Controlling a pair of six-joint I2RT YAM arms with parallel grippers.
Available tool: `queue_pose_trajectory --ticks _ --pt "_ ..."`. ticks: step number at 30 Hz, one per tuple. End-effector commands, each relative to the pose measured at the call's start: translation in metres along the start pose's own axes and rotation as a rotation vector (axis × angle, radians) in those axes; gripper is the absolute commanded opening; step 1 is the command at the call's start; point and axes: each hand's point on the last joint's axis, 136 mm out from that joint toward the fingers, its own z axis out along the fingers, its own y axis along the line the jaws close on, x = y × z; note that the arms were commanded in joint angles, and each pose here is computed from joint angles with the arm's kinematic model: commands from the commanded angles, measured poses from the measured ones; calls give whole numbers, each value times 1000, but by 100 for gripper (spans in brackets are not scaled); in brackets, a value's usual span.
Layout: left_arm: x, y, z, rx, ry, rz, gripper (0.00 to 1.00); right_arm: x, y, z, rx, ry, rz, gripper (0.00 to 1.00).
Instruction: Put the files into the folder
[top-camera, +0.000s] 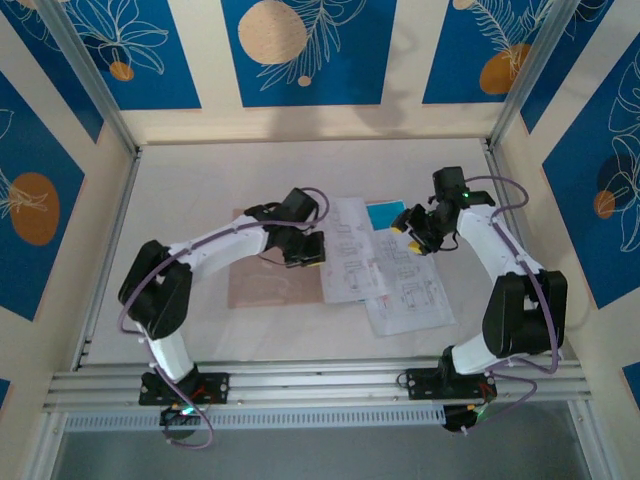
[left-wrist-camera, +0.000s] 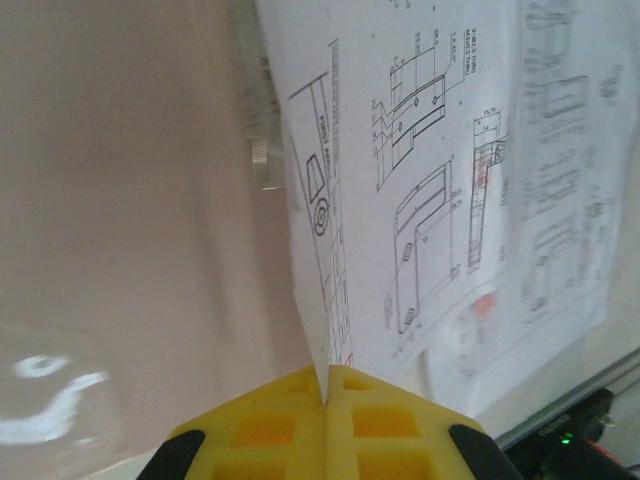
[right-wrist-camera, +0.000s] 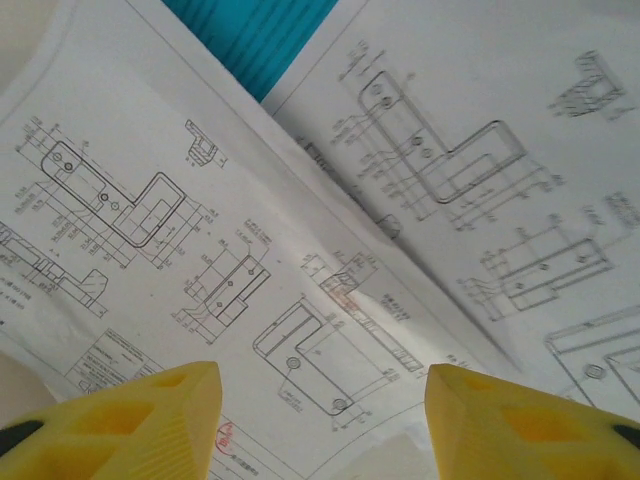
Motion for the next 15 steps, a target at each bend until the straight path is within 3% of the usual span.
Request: queue_pose_trajectory --ticks 1,15 --pt "11 27 -18 -39 38 32 0 9 11 20 -32 60 -42 57" --pt "17 113 -32 -168 73 -22 0 32 63 92 -53 218 -174 57"
